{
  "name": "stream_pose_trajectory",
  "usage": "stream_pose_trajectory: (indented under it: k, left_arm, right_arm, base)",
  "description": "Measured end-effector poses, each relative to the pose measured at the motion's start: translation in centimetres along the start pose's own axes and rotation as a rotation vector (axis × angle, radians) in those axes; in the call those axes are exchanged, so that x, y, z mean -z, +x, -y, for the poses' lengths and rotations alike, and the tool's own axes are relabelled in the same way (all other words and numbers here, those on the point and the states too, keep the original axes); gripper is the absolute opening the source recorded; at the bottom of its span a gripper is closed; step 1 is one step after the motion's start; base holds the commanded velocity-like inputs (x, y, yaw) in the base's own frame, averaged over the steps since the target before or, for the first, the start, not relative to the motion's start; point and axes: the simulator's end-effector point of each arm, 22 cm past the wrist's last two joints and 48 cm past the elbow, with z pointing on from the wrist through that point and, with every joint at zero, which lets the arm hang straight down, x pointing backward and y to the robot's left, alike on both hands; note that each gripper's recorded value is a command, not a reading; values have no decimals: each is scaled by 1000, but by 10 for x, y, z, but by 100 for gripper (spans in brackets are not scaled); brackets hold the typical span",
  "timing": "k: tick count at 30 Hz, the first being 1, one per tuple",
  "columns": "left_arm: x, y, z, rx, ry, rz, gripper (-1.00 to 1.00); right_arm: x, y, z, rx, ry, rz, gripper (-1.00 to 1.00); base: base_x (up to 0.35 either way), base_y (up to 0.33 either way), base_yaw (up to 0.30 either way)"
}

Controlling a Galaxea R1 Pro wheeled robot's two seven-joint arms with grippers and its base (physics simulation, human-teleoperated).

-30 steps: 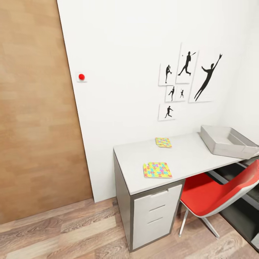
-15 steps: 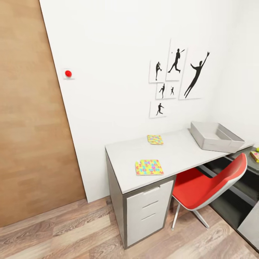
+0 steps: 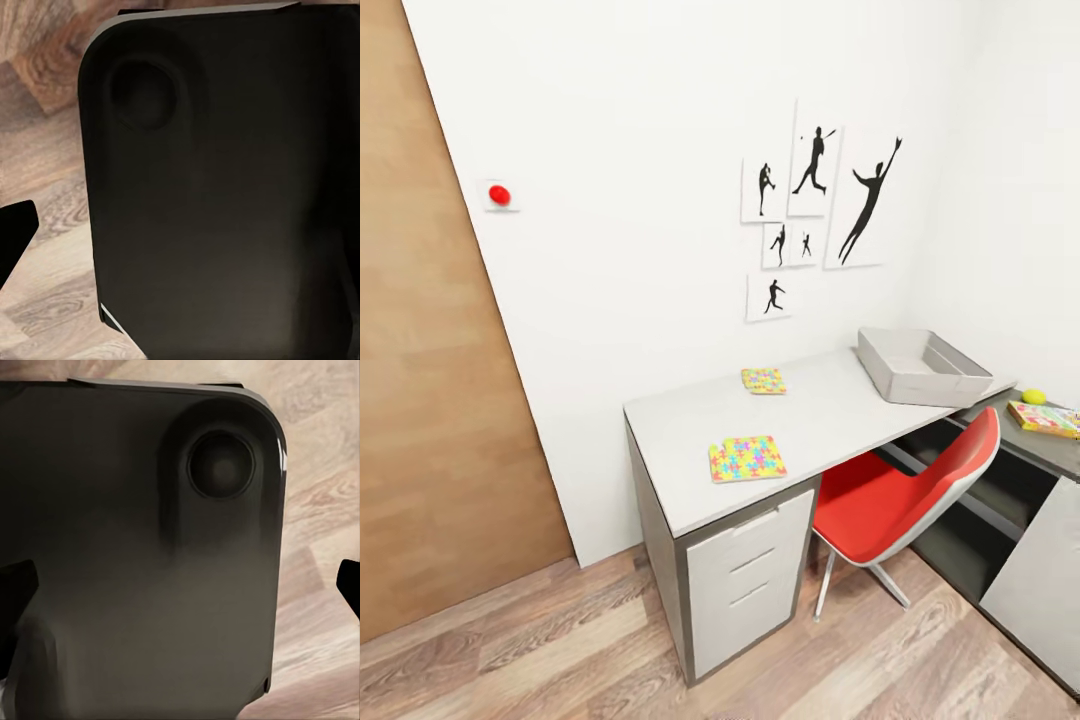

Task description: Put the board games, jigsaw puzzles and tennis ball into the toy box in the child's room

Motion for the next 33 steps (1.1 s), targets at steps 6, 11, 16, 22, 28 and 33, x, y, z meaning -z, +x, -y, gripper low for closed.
stream_pose_trajectory:
  k: [6, 11, 16, 22, 28, 33]
  left_arm:
    - [0, 3, 0, -2, 0, -8, 100]
    - [0, 5, 0, -4, 0, -14, 100]
    - [0, 8, 0, -5, 0, -20, 100]
    - [0, 10, 0, -5, 0, -27, 100]
    - [1, 13, -1, -5, 0, -35, 100]
    - [1, 16, -1, -5, -1, -40, 100]
  right_arm:
    - [0, 3, 0, -1, 1, -7, 100]
    - [0, 5, 0, -1, 1, -14, 100]
    - [1, 8, 0, -1, 2, -19, 100]
    - [1, 10, 0, -1, 2, -26, 100]
    - [1, 13, 0, -1, 2, -34, 100]
    - [1, 15, 0, -1, 2, -39, 100]
  base:
    - [0, 0, -203]
    - [0, 0, -203]
    - [0, 0, -203]
    - [0, 0, -203]
    - [0, 0, -203]
    - [0, 0, -204]
